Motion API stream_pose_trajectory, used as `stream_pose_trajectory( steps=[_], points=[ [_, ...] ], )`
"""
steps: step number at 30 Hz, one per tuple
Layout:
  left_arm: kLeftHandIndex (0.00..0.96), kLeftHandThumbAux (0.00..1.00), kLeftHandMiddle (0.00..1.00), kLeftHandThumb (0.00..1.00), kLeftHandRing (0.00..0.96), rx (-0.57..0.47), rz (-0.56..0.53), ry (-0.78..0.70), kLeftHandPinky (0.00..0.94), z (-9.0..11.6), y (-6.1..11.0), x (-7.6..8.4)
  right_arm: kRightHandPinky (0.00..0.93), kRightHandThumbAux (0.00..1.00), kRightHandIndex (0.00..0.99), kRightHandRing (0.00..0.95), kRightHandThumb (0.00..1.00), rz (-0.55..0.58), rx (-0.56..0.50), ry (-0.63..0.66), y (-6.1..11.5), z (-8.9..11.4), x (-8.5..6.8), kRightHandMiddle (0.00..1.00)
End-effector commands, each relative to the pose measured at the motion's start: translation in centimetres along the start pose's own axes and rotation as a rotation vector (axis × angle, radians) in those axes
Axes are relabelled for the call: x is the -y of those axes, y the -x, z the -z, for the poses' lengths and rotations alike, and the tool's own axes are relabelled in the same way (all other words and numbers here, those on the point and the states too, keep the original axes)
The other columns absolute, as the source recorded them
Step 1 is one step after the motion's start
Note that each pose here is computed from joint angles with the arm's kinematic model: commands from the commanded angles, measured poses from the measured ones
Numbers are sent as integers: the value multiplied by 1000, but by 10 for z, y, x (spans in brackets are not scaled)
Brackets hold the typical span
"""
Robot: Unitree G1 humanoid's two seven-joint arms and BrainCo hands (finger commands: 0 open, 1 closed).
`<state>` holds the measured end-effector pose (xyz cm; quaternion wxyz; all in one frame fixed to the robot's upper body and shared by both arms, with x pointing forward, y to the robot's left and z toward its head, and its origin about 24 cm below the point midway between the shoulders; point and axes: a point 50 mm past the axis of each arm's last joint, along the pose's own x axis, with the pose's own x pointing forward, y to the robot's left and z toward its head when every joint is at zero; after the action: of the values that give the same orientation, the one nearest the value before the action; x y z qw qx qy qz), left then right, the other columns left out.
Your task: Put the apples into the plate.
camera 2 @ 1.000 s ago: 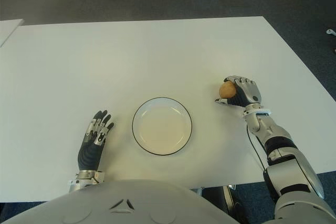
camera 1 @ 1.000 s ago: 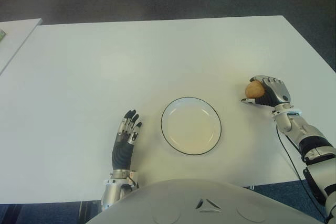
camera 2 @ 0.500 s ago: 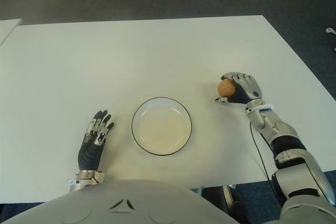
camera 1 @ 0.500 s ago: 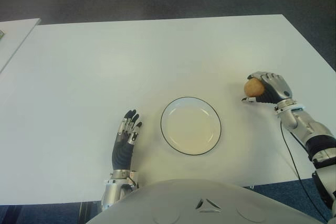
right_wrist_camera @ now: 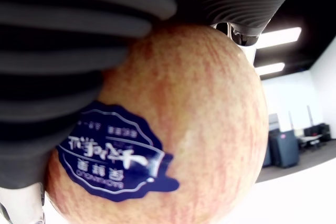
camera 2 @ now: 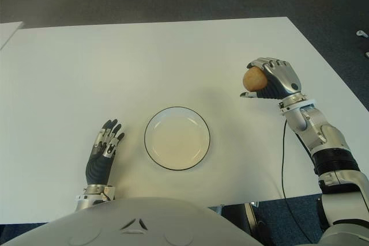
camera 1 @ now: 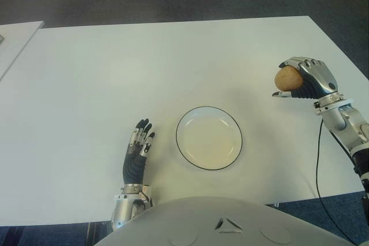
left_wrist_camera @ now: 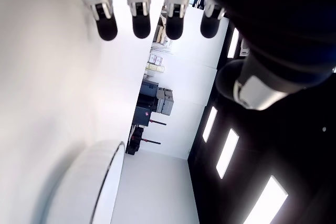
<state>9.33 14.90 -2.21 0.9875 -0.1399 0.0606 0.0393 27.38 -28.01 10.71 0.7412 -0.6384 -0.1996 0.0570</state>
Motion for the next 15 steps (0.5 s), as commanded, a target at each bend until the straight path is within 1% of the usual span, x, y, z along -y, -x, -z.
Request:
stream_pose_trajectory(
  steps=[1,9,15],
  points=[
    [45,517,0,269,0,-100,-33,40,0,16,7,-2,852,709,441,871,737,-11,6,-3,1,-5,2,879],
    [53,507,0,273,0,-93,-34,30,0,17,7,-2,851,709,441,869,740,-22,8,-10,1,-9,6,878],
    [63,509,0,276,0,-88,-40,25,0,16,6,-3,850,709,441,868,740,-32,19,-15,0,-12,4,877]
  ],
)
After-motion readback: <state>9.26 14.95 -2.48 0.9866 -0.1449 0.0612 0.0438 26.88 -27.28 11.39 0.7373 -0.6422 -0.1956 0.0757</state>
